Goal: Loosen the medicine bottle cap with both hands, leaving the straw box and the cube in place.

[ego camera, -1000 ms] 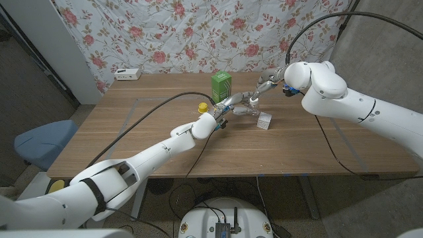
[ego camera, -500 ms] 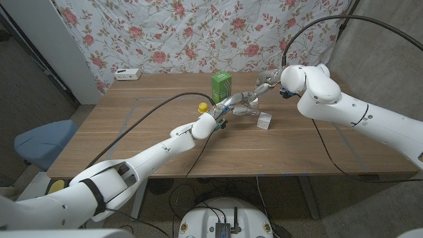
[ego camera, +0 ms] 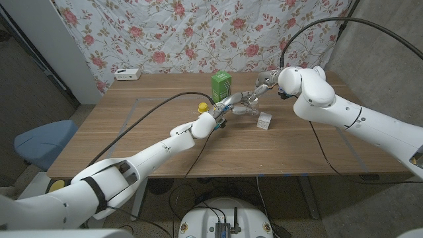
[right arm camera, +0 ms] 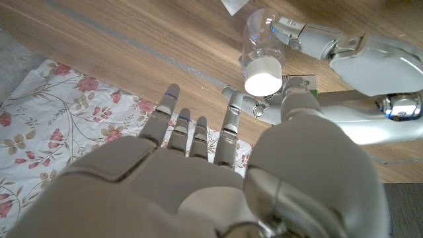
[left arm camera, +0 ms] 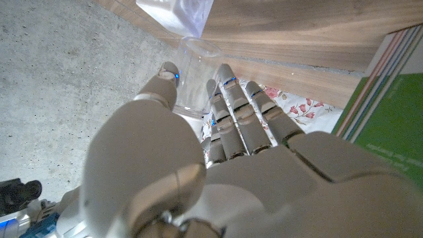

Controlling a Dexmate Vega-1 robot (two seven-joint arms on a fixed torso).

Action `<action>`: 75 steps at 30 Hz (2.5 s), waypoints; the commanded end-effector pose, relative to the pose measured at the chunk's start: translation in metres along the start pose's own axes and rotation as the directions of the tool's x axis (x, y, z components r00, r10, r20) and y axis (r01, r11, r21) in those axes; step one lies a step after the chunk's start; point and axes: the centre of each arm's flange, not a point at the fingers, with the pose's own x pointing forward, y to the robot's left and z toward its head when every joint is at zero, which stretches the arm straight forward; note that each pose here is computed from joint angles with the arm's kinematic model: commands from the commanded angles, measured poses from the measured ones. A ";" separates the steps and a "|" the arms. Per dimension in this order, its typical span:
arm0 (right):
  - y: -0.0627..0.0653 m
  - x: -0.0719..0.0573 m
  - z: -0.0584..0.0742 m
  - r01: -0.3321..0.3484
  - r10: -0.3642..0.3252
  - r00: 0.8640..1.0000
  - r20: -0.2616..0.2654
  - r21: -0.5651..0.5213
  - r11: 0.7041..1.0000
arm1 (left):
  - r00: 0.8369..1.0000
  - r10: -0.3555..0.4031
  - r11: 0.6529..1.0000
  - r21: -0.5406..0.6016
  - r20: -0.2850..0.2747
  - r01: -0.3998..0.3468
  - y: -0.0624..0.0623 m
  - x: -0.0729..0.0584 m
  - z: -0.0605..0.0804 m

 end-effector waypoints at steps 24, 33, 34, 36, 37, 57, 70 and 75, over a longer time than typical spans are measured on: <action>0.010 0.005 0.001 0.029 -0.030 0.999 -0.045 -0.023 0.999 | 1.000 -0.007 1.000 -0.006 0.006 0.007 -0.001 0.001 0.000; 0.012 0.005 0.000 0.027 -0.028 0.998 -0.049 -0.019 0.999 | 1.000 -0.009 1.000 -0.007 0.006 0.009 -0.002 0.000 0.000; 0.012 0.006 0.000 0.027 -0.028 0.998 -0.050 -0.019 0.999 | 1.000 -0.009 1.000 -0.006 0.006 0.009 -0.002 0.001 0.000; 0.012 0.006 -0.001 0.028 -0.029 0.998 -0.051 -0.019 0.999 | 1.000 -0.010 1.000 -0.006 0.006 0.010 -0.002 0.001 0.000; 0.012 0.006 -0.001 0.028 -0.029 0.998 -0.050 -0.018 0.999 | 1.000 -0.009 1.000 -0.006 0.006 0.009 -0.002 0.001 0.000; 0.013 0.009 -0.003 0.056 -0.056 0.998 -0.033 -0.007 0.998 | 1.000 -0.009 1.000 -0.010 0.004 0.009 -0.001 0.002 -0.002; 0.013 0.010 -0.008 0.063 -0.063 0.998 0.012 0.018 0.998 | 1.000 -0.009 1.000 -0.009 0.004 0.009 0.000 0.002 -0.002; 0.013 0.009 -0.009 0.058 -0.059 0.998 0.026 0.025 0.998 | 1.000 -0.008 1.000 -0.008 0.004 0.008 -0.001 0.002 -0.002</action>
